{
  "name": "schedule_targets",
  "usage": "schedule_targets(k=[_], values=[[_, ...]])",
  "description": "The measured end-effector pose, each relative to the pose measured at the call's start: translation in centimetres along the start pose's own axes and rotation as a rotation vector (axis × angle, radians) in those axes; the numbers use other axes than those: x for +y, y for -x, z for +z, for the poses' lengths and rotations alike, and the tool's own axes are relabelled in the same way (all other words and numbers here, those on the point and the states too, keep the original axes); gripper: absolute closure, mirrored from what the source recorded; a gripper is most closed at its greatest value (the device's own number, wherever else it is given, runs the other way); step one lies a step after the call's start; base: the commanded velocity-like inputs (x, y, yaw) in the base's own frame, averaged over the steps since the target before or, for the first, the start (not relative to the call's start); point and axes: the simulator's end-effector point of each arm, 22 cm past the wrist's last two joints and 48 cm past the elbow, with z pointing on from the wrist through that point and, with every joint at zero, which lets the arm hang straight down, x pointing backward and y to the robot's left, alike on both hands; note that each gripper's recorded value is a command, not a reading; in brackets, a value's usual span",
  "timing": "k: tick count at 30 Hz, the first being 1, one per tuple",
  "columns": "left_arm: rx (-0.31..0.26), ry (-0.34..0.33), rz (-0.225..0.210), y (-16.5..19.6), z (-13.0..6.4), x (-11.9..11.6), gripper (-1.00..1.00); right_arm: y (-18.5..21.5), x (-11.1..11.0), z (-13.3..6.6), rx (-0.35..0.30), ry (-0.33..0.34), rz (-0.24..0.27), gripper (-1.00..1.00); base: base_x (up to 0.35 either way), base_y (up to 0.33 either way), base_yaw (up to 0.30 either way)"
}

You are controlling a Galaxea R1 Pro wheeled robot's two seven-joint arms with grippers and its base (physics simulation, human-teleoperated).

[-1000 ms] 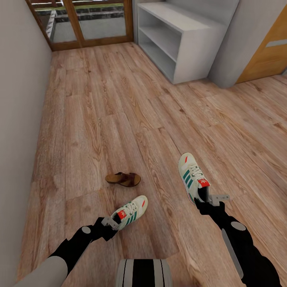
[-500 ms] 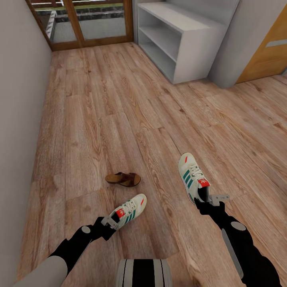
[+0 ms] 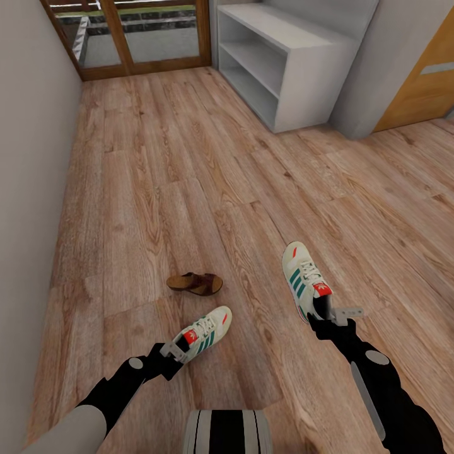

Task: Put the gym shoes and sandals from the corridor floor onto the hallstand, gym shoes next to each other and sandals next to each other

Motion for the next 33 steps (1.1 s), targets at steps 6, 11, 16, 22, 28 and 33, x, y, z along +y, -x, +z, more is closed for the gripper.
schedule_targets(k=[6,11,16,22,28,33], values=[[-0.003,0.0,-0.001,0.1,0.0,-0.1,1.0,0.0,0.0,0.0,0.0,0.0,-0.001,1.0,0.0,0.0,0.0],[-0.002,-0.001,-0.002,0.1,0.0,-0.1,1.0,0.0,0.0,0.0,0.001,0.0,-0.001,1.0,0.0,0.0,0.0],[-0.013,0.006,-0.001,0.7,-0.4,0.2,1.0,0.6,-0.1,-0.3,-0.011,-0.002,-0.001,1.0,0.0,0.0,0.0],[-0.033,0.018,0.004,1.8,-1.2,0.6,1.0,2.0,-0.9,-1.0,-0.038,-0.017,0.007,1.0,0.0,0.0,0.0],[-0.052,0.028,0.008,2.9,-2.0,0.9,1.0,3.2,-1.8,-1.8,-0.062,-0.034,0.018,1.0,0.0,0.0,0.0],[-0.067,0.038,0.008,3.7,-2.6,1.2,1.0,4.2,-2.1,-2.4,-0.082,-0.039,0.018,1.0,0.0,0.0,0.0]])
